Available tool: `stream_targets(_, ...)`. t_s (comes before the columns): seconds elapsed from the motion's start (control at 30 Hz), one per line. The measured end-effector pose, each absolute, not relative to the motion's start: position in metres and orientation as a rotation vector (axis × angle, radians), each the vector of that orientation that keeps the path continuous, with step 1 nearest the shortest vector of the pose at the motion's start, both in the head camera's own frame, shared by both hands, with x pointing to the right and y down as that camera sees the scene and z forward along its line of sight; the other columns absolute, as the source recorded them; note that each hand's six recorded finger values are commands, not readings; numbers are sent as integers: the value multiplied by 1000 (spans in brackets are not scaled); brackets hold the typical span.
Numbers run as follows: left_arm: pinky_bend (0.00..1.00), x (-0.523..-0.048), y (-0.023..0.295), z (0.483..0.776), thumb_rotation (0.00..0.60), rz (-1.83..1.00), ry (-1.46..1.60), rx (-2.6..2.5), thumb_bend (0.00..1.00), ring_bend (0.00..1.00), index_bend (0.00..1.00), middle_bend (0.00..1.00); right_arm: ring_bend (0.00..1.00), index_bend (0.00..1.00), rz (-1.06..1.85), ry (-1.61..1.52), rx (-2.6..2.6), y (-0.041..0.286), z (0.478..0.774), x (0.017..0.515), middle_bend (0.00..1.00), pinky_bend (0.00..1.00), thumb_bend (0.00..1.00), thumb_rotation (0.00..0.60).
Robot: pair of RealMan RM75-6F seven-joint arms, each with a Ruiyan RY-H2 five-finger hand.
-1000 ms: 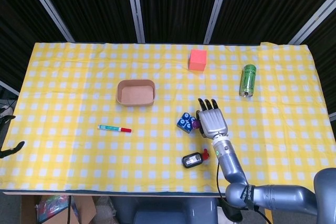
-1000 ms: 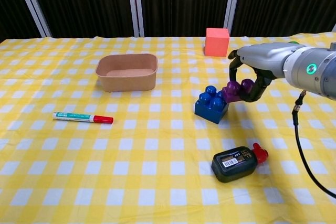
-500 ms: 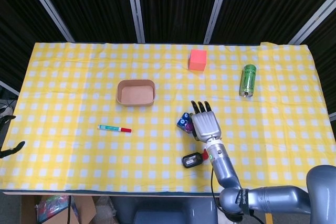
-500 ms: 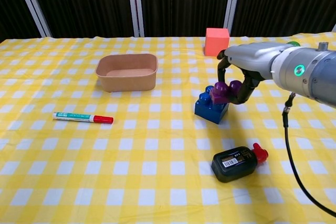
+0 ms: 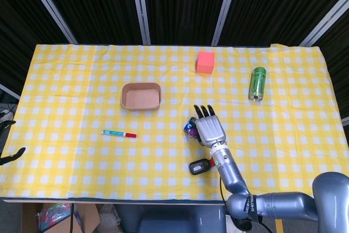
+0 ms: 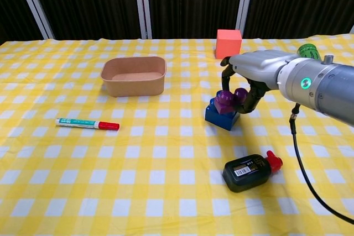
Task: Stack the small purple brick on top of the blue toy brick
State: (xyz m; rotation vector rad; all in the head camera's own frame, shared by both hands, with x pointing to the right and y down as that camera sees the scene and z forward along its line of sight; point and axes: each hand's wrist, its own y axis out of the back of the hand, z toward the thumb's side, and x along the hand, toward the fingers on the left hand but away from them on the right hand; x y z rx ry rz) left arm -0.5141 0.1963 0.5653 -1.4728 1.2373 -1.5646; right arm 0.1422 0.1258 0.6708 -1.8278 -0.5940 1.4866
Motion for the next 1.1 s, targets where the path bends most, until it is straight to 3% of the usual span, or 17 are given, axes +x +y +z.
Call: stream_targets(1.1, 47, -524, 194, 566, 600, -1572, 1274, -1494, 210, 0, 255, 87, 0, 584, 1531, -659, -1861, 114, 677, 119, 1, 0, 500, 600)
